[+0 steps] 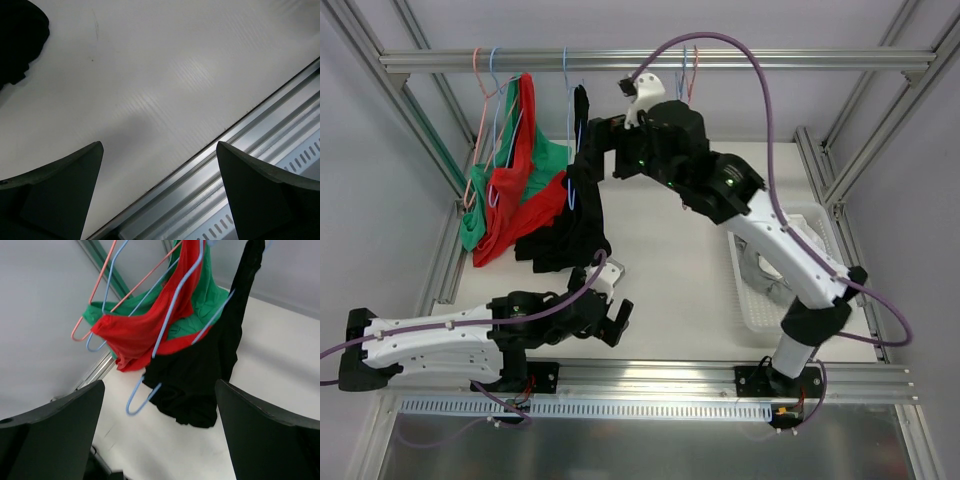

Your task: Remove the tank top from the hanger

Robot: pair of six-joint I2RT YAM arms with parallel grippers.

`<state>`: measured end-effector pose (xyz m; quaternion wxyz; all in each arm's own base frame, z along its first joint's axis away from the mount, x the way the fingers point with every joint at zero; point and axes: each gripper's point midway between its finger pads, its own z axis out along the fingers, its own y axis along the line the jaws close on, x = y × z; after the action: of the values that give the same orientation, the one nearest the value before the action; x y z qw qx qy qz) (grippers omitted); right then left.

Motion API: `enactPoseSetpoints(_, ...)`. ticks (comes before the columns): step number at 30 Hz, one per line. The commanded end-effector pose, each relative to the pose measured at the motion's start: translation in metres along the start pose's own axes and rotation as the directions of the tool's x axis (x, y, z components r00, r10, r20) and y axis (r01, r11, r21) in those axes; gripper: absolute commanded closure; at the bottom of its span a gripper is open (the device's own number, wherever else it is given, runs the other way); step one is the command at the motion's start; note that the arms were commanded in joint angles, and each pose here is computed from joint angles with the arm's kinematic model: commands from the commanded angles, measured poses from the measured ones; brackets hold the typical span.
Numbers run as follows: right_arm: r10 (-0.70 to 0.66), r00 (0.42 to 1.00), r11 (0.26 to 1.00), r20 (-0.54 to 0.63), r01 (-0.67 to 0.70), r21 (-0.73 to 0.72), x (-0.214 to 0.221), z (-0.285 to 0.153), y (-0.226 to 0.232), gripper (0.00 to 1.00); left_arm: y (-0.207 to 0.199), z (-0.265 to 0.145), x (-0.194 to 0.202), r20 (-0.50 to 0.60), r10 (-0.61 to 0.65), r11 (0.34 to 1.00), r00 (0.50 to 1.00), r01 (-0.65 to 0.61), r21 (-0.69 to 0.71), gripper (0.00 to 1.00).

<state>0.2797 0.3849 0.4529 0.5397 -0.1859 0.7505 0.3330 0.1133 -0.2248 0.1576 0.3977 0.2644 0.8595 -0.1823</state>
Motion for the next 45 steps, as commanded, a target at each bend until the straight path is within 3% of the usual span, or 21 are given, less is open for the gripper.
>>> enactPoseSetpoints(1, -0.023, 0.992, 1.000, 0.126, 0.025, -0.016, -0.044, 0.011, 0.013, 0.02, -0.007, 0.006, 0.022, -0.069, -0.014, 0.999, 0.998, 0.016, 0.035, 0.01)
enactPoseSetpoints(9, -0.121, 0.986, 0.991, 0.112, 0.114, 0.071, -0.013, 0.093, 0.000, 0.10, 0.002, 0.007, 0.043, -0.084, -0.072, 0.997, 0.994, 0.074, 0.021, 0.01)
enactPoseSetpoints(12, -0.121, 0.985, 0.988, 0.122, 0.108, 0.108, -0.011, 0.110, -0.012, 0.25, 0.006, 0.006, 0.049, -0.077, -0.099, 0.995, 0.992, 0.101, 0.023, 0.01)
enactPoseSetpoints(15, -0.129, 0.981, 0.980, 0.141, 0.105, 0.171, -0.016, 0.110, -0.026, 0.42, 0.009, 0.004, 0.054, -0.069, -0.124, 0.991, 0.990, 0.127, 0.030, 0.01)
enactPoseSetpoints(21, -0.139, 0.977, 0.955, 0.159, 0.090, 0.283, -0.021, 0.101, -0.046, 0.57, 0.012, 0.003, 0.060, -0.060, -0.151, 0.987, 0.987, 0.153, 0.039, 0.01)
enactPoseSetpoints(22, -0.140, 0.976, 0.950, 0.165, 0.085, 0.299, -0.024, 0.098, -0.049, 0.65, 0.012, 0.003, 0.059, -0.058, -0.154, 0.987, 0.986, 0.157, 0.042, 0.01)
enactPoseSetpoints(23, -0.138, 0.976, 0.945, 0.168, 0.079, 0.316, -0.024, 0.097, -0.052, 0.66, 0.012, 0.002, 0.059, -0.058, -0.154, 0.987, 0.986, 0.157, 0.042, 0.01)
enactPoseSetpoints(27, -0.143, 0.976, 0.940, 0.164, 0.082, 0.332, -0.024, 0.098, -0.058, 0.72, 0.011, 0.002, 0.057, -0.057, -0.154, 0.987, 0.986, 0.157, 0.045, 0.01)
enactPoseSetpoints(30, -0.132, 0.977, 0.939, 0.165, 0.070, 0.338, -0.024, 0.098, -0.065, 0.89, 0.011, 0.002, 0.057, -0.055, -0.153, 0.987, 0.987, 0.156, 0.045, 0.01)
enactPoseSetpoints(33, -0.126, 0.975, 0.943, 0.181, 0.062, 0.328, -0.030, 0.096, -0.064, 0.92, 0.011, 0.001, 0.056, -0.049, -0.159, 0.986, 0.986, 0.162, 0.048, 0.01)
enactPoseSetpoints(34, -0.126, 0.974, 0.943, 0.187, 0.060, 0.326, -0.033, 0.095, -0.064, 0.98, 0.011, 0.001, 0.056, -0.046, -0.164, 0.985, 0.985, 0.166, 0.049, 0.01)
enactPoseSetpoints(45, -0.099, 0.917, 0.969, 0.385, 0.001, 0.246, -0.092, 0.055, -0.047, 1.00, 0.009, -0.004, 0.048, -0.019, -0.199, 0.977, 0.980, 0.199, 0.072, 0.01)
